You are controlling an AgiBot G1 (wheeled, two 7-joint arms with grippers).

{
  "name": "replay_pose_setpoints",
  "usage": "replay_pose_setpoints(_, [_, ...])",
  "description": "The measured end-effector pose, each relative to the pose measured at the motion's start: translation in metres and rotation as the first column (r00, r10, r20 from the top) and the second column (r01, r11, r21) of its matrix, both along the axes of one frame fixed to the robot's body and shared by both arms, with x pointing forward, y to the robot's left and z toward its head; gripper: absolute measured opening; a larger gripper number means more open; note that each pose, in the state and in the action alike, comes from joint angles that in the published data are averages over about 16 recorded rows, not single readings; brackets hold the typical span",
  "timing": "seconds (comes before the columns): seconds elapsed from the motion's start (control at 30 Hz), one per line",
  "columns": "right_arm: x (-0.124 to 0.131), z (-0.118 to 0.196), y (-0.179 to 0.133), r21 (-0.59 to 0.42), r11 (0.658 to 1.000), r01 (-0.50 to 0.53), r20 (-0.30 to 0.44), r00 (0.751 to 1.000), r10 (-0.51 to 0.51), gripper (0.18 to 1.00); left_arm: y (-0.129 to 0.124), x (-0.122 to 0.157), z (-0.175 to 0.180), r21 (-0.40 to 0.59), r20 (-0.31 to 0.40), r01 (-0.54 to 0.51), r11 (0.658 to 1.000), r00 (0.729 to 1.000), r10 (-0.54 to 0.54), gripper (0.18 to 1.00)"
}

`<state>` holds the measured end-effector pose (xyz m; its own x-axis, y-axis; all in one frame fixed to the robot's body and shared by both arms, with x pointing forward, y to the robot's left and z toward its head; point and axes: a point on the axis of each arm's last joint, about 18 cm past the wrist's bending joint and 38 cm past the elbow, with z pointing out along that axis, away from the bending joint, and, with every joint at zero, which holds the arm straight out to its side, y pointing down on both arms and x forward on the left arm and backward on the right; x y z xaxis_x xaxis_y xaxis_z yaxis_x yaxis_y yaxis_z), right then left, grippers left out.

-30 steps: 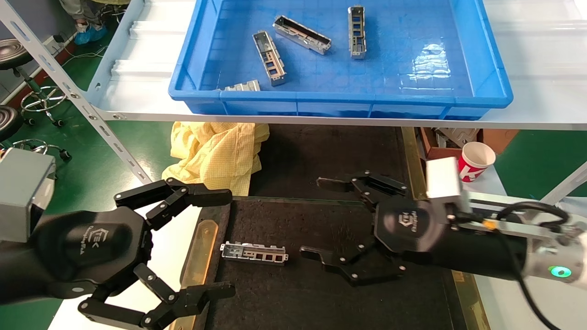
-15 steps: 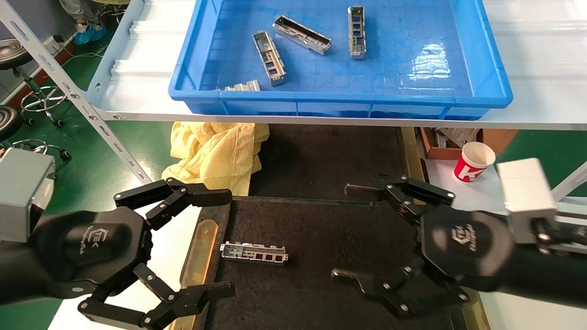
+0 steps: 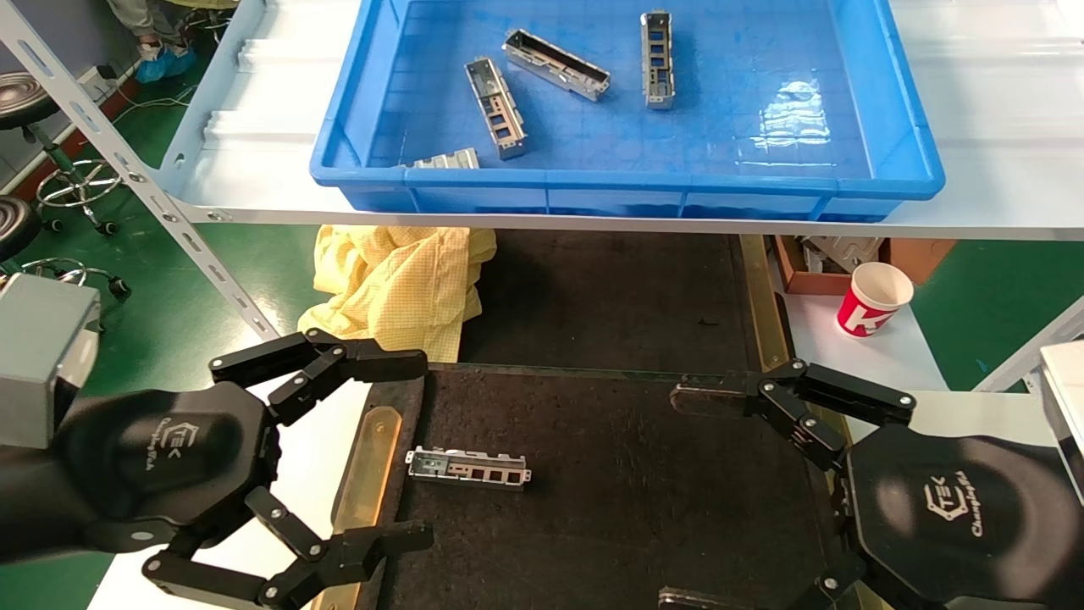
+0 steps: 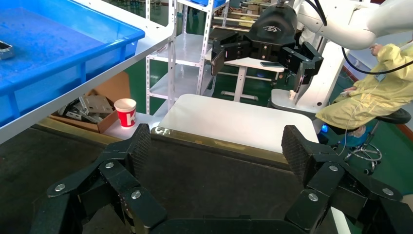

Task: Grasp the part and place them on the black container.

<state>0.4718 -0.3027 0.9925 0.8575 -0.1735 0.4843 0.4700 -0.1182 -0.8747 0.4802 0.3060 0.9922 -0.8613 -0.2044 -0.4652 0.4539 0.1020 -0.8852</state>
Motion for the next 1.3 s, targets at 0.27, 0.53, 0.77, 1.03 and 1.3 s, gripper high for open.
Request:
replay_pose_setpoints(0.27, [-0.0013,0.0002,-0.0003,-0.002,1.000,0.000,0.000,1.000,0.000,1.001,0.0000,0.0000,0.0000,0.000,0.000,0.000,1.000,1.000,0.000,1.001])
replay_pose_setpoints(0.53, [0.0012,-0.0001,0.0002,0.004,1.000,0.000,-0.003,1.000,0.000,1.001,0.0000,0.0000,0.0000,0.000,0.000,0.000,1.000,1.000,0.000,1.001])
replay_pose_setpoints(0.77, [0.0024,-0.0002,0.0005,0.006,1.000,0.000,-0.004,1.000,0.000,1.001,0.0000,0.0000,0.0000,0.000,0.000,0.000,1.000,1.000,0.000,1.001])
replay_pose_setpoints(1.03, [0.0032,-0.0003,0.0006,0.008,1.000,0.000,-0.005,1.000,0.000,1.001,0.0000,0.0000,0.0000,0.000,0.000,0.000,1.000,1.000,0.000,1.001])
replay_pose_setpoints(1.3, [0.0036,-0.0003,0.0006,0.009,1.000,0.000,-0.006,1.000,0.000,1.001,0.0000,0.0000,0.0000,0.000,0.000,0.000,1.000,1.000,0.000,1.001])
